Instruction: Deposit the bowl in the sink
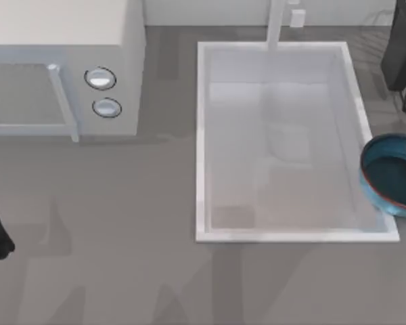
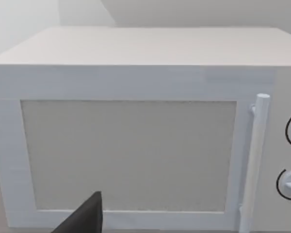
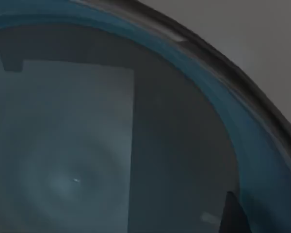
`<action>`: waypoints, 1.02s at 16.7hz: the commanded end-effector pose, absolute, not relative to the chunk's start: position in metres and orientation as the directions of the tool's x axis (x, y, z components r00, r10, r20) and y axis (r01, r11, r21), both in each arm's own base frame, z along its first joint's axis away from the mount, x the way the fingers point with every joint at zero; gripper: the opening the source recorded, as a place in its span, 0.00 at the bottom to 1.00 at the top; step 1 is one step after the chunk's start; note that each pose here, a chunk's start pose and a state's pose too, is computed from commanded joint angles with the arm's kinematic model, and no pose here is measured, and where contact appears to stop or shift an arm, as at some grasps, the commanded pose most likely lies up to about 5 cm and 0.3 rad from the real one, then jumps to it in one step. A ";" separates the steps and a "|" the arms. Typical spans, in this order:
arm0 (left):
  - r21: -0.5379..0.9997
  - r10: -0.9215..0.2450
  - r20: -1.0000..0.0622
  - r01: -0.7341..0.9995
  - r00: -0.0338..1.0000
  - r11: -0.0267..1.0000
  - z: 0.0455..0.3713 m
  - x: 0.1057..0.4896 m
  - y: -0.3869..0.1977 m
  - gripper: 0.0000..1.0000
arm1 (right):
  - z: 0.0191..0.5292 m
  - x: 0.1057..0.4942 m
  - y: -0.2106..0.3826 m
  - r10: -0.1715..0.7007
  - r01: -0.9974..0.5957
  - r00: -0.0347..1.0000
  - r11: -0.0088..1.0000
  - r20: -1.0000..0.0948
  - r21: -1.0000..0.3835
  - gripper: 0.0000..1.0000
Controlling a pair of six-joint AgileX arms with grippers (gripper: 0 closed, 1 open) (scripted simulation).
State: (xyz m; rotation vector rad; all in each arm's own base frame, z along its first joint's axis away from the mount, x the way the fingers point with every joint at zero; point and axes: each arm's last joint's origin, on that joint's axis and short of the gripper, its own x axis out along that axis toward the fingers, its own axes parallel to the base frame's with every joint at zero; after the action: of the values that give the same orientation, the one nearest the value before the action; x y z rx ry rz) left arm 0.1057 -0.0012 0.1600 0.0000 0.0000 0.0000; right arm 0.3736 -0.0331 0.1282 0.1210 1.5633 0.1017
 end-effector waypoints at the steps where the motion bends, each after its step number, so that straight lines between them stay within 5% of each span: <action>1: 0.000 0.000 0.000 0.000 1.000 1.000 0.160 0.106 -0.001 1.00 | 0.134 0.376 -0.033 0.142 0.011 0.008 0.990 -0.990 0.142 0.00; 12: 0.000 0.000 0.000 0.000 1.000 1.000 0.160 0.106 -0.001 1.00 | 0.270 0.373 -0.033 0.142 0.013 -0.002 0.990 -0.990 0.142 0.00; 17: 0.000 0.000 0.000 0.000 1.000 1.000 0.160 0.106 -0.001 1.00 | 0.273 0.373 -0.032 0.142 0.011 0.001 0.990 -0.990 0.142 0.00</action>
State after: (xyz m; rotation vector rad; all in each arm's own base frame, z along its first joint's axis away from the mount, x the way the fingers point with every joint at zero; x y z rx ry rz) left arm 0.1057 -0.0012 0.1600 0.0000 0.0000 0.0000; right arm 0.3726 -0.0317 0.2729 0.1205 1.5673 0.1033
